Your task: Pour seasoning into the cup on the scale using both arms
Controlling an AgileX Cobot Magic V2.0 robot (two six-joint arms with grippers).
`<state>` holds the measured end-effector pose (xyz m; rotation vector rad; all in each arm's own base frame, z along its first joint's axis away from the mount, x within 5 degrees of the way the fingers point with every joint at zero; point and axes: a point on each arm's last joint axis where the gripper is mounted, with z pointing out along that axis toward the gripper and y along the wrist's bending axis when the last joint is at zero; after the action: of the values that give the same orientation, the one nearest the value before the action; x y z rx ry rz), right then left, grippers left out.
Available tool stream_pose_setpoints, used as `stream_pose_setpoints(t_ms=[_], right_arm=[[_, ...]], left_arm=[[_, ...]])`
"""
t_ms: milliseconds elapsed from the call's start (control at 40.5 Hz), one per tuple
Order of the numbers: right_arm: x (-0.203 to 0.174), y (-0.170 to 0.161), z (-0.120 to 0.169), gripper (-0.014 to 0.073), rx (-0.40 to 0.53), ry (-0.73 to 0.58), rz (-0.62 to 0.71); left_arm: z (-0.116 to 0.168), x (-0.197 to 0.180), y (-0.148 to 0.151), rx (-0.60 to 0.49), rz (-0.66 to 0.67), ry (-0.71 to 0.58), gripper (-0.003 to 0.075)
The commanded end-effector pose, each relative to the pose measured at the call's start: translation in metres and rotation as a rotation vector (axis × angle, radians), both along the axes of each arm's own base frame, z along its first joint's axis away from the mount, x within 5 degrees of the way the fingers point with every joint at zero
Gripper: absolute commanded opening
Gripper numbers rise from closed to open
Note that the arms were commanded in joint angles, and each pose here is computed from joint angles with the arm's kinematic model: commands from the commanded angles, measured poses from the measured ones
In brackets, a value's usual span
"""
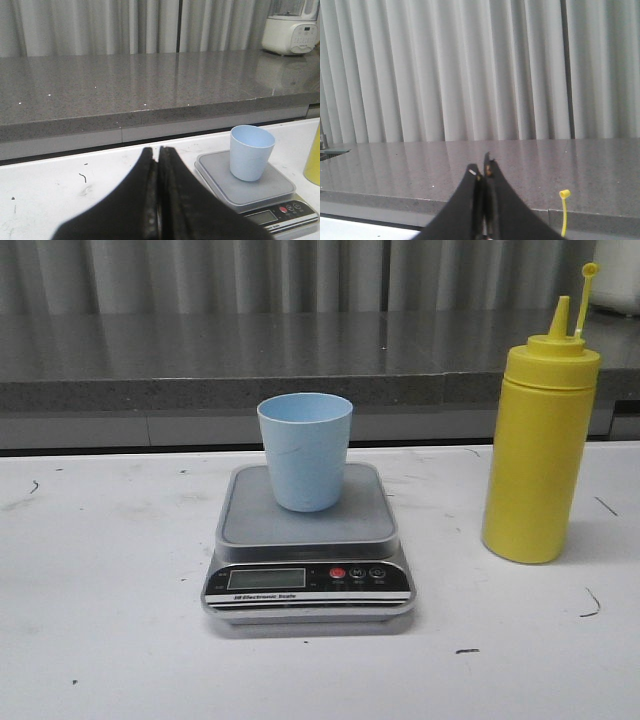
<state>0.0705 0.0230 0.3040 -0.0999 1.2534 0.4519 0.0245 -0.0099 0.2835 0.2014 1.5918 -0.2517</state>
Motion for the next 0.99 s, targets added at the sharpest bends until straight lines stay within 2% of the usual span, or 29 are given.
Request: stream_pose_setpoints(t_ms=[0, 198, 346, 444, 741, 963], right_arm=[[-0.002, -0.003, 0.015, -0.0067, 0.009, -0.084, -0.031], [-0.002, -0.003, 0.015, -0.0067, 0.009, -0.084, -0.031], [-0.002, -0.003, 0.015, -0.0067, 0.009, -0.084, -0.031], [-0.002, -0.003, 0.015, -0.0067, 0.009, -0.084, -0.031], [-0.002, -0.003, 0.015, -0.0067, 0.009, -0.084, -0.031], [-0.002, -0.003, 0.015, -0.0067, 0.009, -0.084, -0.031]], left_arm=[[0.015, -0.005, 0.002, -0.051, 0.004, -0.114, -0.0020], [0.013, -0.001, 0.002, -0.113, 0.012, -0.166, -0.0020], [0.004, 0.004, 0.002, -0.120, 0.044, -0.182, -0.0020], [-0.006, 0.009, 0.003, -0.152, 0.098, -0.155, -0.0020], [-0.050, 0.023, 0.010, -0.121, 0.297, -0.044, -0.0020], [-0.073, 0.028, 0.011, -0.115, 0.322, 0.008, -0.0020]])
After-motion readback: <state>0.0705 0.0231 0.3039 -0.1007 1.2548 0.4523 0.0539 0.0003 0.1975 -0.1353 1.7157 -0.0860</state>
